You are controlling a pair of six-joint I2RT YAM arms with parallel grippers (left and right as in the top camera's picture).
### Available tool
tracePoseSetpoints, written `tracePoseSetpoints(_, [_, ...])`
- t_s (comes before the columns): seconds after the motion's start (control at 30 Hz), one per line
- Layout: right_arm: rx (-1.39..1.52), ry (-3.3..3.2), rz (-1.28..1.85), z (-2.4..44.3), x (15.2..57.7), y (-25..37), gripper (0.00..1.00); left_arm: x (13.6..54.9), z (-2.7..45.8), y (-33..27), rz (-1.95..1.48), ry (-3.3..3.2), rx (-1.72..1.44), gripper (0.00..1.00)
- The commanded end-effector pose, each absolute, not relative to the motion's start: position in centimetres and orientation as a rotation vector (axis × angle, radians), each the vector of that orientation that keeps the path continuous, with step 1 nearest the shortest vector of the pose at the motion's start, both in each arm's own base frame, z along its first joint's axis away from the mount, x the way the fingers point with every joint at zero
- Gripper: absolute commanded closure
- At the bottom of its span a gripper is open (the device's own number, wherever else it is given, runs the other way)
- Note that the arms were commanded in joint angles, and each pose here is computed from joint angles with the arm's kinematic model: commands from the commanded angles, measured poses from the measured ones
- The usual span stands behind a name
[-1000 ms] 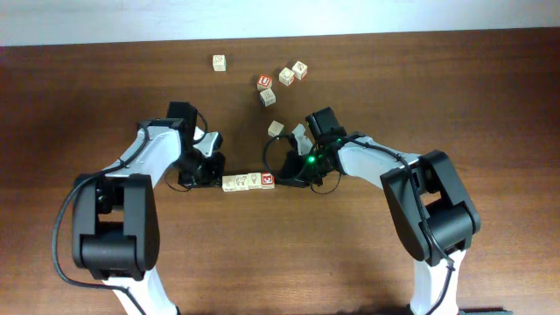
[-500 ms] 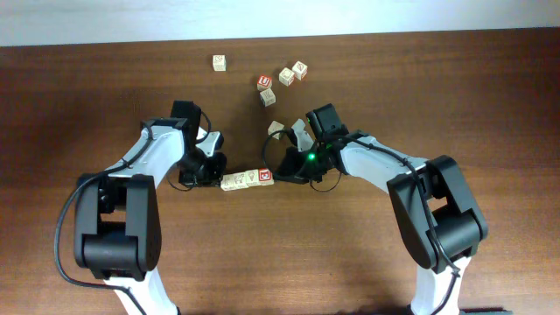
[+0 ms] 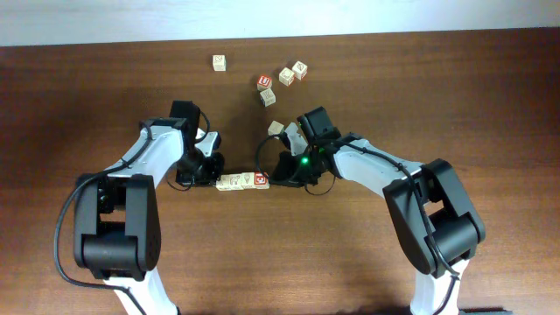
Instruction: Rotate 4 blocks
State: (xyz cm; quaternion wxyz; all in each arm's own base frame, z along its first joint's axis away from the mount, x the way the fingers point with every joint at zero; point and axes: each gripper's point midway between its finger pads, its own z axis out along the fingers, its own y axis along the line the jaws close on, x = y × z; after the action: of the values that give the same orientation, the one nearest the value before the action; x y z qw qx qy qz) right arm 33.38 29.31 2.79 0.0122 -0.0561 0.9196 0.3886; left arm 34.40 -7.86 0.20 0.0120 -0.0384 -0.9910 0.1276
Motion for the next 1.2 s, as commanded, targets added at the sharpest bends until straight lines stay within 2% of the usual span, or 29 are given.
tracePoseSetpoints(0.0, [-0.387, 2.76, 1.312, 7.2, 32.5, 33.4, 0.96, 34.5, 1.9, -11.4, 0.625, -3.071, -0.203, 1.0])
tracePoseSetpoints(0.63, [-0.567, 2.704, 1.183, 10.2, 32.0, 37.1, 0.95, 34.5, 1.9, -11.4, 0.626, -3.07, -0.203, 1.0])
tracePoseSetpoints(1.17, [-0.563, 2.706, 1.169, 10.0, 32.1, 37.1, 0.96, 34.6, 1.8, -10.8, 0.581, -3.081, -0.198, 1.0])
